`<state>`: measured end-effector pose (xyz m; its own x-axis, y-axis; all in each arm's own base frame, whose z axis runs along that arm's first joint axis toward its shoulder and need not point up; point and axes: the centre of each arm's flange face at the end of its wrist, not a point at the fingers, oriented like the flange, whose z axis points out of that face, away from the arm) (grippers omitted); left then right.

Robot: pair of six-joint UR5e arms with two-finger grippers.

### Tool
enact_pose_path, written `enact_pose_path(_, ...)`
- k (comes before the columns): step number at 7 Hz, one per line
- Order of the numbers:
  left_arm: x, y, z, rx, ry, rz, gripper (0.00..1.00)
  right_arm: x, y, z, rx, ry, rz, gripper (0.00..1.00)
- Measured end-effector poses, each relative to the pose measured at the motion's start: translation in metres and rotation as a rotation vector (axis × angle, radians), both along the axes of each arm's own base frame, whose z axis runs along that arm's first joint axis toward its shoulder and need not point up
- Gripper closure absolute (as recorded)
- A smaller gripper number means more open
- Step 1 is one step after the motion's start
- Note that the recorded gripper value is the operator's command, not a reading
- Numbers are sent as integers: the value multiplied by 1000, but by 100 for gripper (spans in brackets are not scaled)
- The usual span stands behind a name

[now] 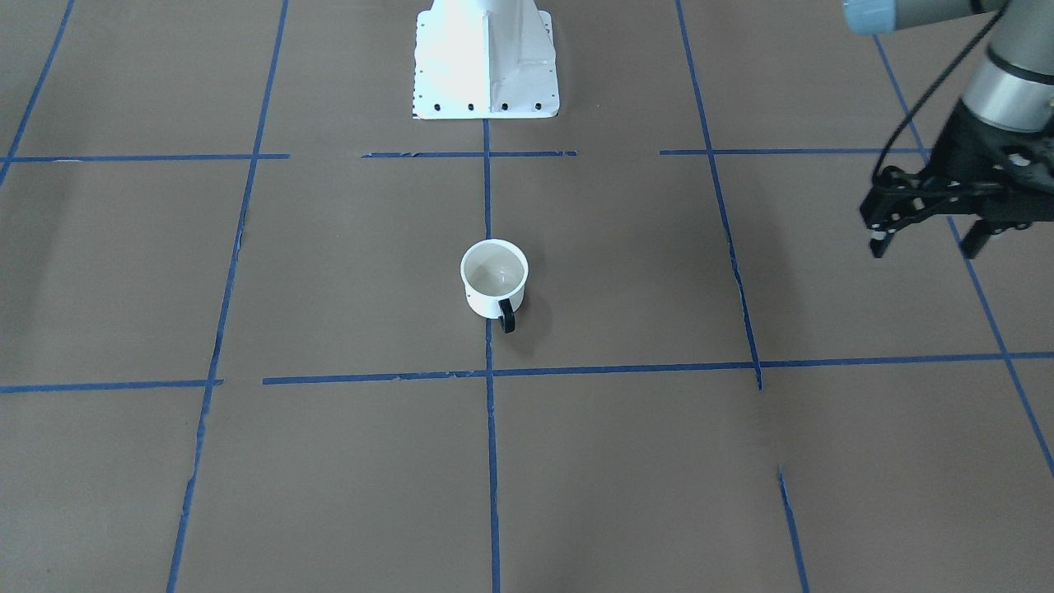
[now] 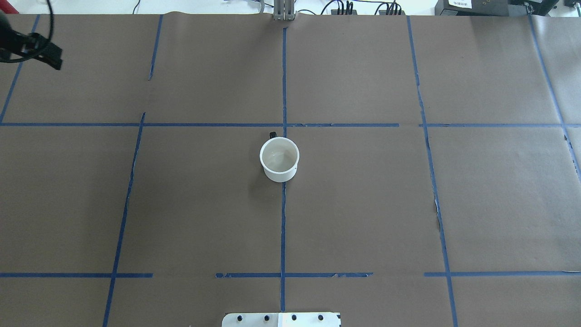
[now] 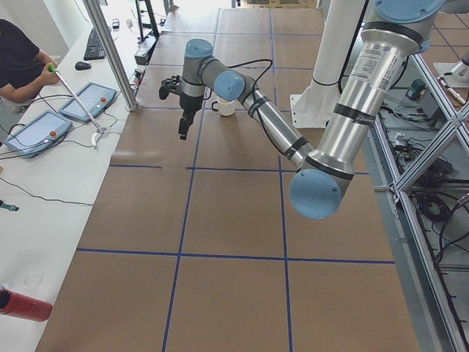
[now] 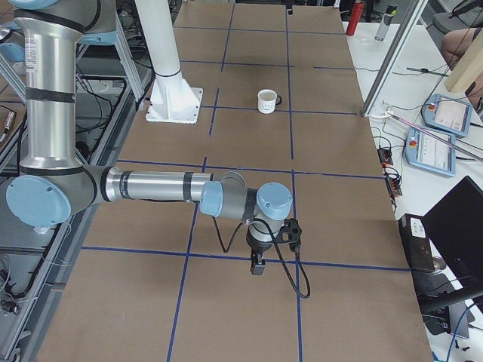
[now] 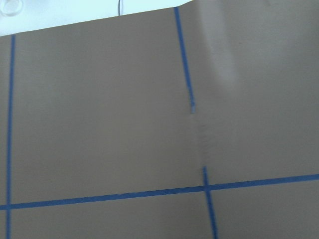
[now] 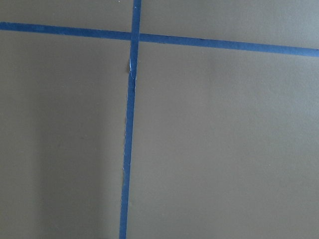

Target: Flip mug

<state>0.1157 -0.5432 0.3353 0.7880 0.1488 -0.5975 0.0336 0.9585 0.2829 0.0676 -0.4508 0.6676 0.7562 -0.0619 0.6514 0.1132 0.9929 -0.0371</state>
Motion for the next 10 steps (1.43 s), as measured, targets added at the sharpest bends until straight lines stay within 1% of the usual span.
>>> enact_pose_path(2, -101, 10, 94, 8, -31, 101, 0, 0, 0, 0, 0, 0, 0, 0)
enact_pose_path(3, -140, 14, 143, -12, -36, 137, 0, 0, 0, 0, 0, 0, 0, 0)
enact_pose_path(4, -168, 22, 190, -43, -30, 170, 0, 0, 0, 0, 0, 0, 0, 0)
enact_pose_path(5, -185, 35, 227, -76, -8, 189, 0, 0, 0, 0, 0, 0, 0, 0)
enact_pose_path(6, -199, 47, 257, -116, 19, 181, 0, 0, 0, 0, 0, 0, 0, 0)
enact_pose_path(8, -220, 76, 288, -162, 42, 136, 0, 0, 0, 0, 0, 0, 0, 0)
enact_pose_path(9, -222, 83, 291, -165, 43, 131, 0, 0, 0, 0, 0, 0, 0, 0)
enact_pose_path(10, -222, 82, 291, -150, 41, 130, 0, 0, 0, 0, 0, 0, 0, 0)
